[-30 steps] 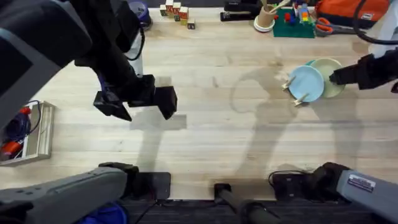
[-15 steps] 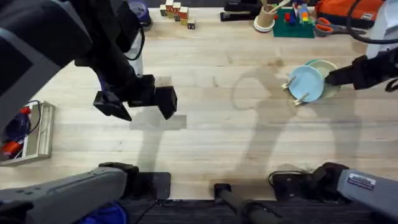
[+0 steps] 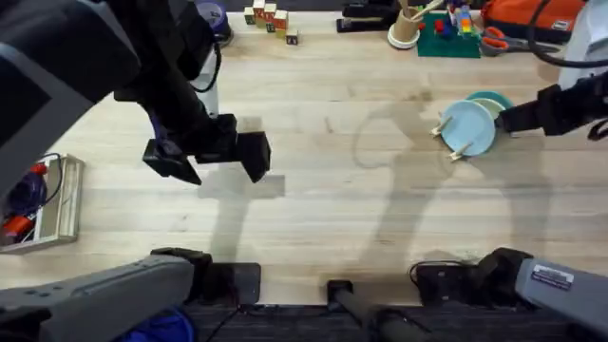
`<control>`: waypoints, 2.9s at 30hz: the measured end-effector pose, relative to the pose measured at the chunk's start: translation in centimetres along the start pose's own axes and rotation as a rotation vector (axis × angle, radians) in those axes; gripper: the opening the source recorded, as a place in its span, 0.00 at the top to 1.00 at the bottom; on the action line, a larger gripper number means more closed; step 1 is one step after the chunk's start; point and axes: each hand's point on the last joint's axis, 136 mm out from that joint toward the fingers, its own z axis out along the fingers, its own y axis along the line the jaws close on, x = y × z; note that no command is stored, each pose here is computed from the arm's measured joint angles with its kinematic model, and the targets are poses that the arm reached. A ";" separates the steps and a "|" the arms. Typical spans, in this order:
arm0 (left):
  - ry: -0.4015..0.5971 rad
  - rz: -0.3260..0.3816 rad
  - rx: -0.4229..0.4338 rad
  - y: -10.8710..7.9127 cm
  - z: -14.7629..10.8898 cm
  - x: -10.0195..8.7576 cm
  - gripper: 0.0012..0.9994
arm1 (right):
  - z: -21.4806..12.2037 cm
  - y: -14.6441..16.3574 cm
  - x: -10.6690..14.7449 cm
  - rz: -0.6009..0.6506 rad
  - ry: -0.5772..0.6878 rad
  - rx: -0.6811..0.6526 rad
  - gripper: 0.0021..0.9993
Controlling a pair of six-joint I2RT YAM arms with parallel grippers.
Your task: Pick up the plates from the table one by one and place each into a slot on the dish rack.
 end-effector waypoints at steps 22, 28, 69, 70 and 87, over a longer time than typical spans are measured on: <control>0.000 0.000 0.000 0.0 0.0 0.0 0.00 | -0.1 -0.1 -0.3 -0.006 -0.010 0.004 0.86; 0.000 0.000 0.000 0.0 0.0 0.0 0.01 | -1.8 -0.4 -1.4 -0.025 -0.059 0.048 0.81; 0.000 0.000 0.000 0.0 0.0 0.0 0.00 | -15.5 8.3 -6.5 -0.036 -0.633 0.018 0.01; 0.000 0.000 0.000 0.0 0.0 0.0 0.00 | -15.5 8.7 -6.7 -0.044 -0.638 0.004 0.01; 0.000 0.000 0.000 0.0 0.0 0.0 0.00 | -11.5 13.9 -8.7 0.064 -0.496 -0.284 0.01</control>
